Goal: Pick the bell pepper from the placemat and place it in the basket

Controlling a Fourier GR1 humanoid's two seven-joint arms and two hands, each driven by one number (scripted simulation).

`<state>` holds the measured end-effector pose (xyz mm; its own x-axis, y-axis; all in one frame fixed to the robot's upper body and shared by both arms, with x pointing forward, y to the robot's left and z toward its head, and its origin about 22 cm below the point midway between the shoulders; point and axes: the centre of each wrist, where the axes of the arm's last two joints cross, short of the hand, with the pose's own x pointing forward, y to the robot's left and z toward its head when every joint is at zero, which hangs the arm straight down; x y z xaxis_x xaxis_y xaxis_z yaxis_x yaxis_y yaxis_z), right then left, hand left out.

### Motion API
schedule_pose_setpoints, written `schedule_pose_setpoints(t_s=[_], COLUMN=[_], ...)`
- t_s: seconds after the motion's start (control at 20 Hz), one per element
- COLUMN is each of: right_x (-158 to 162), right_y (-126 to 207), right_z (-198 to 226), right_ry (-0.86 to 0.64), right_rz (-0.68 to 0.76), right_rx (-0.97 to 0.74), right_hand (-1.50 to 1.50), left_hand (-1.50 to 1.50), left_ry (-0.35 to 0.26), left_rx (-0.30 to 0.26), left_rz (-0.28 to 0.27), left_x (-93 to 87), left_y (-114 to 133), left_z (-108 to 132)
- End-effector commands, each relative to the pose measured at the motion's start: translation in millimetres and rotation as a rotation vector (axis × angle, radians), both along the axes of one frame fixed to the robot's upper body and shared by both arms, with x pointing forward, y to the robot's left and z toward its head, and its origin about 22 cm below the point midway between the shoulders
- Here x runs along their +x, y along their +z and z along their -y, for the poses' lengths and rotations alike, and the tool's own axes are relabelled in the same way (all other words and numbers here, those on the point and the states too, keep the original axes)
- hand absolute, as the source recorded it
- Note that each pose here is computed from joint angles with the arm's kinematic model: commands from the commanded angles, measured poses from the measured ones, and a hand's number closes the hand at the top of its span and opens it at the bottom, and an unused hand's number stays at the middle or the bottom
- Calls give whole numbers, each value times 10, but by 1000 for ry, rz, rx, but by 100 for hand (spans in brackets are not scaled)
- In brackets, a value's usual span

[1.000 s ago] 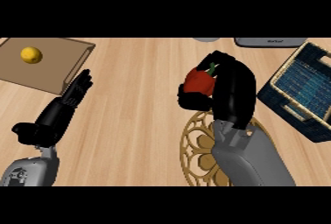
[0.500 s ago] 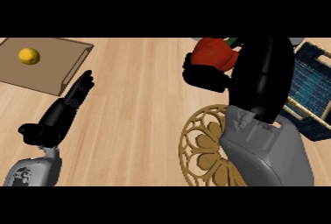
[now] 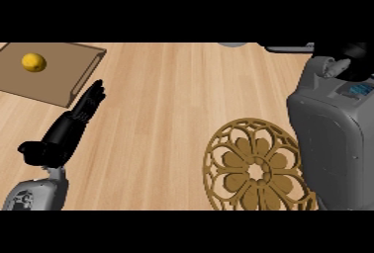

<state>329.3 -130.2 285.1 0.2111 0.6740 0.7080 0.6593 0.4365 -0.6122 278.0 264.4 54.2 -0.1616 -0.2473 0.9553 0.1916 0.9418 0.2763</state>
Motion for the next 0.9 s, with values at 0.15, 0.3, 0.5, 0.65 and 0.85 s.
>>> schedule_pose_setpoints(t_s=[0.15, 0.3, 0.5, 0.65, 0.85], right_x=[404, 422, 420, 477, 622], right_y=[146, 328, 398, 265, 165], right_z=[515, 895, 1241, 1436, 1637], right_ry=[-207, -263, -319, -342, -346], right_rz=[26, 88, 93, 83, 39], right_rx=[53, 93, 64, 73, 108], right_hand=[150, 150, 150, 150, 150], left_hand=[0, 0, 0, 0, 0], left_ry=[-4, -3, 12, -8, 3], left_rx=[-1, -6, -11, -4, -14], left_rz=[14, 23, -9, -9, 4], left_x=[-55, 22, 2, -107, 96], left_y=[101, 57, 57, -2, 114], left_z=[15, 105, 15, 94, -14])
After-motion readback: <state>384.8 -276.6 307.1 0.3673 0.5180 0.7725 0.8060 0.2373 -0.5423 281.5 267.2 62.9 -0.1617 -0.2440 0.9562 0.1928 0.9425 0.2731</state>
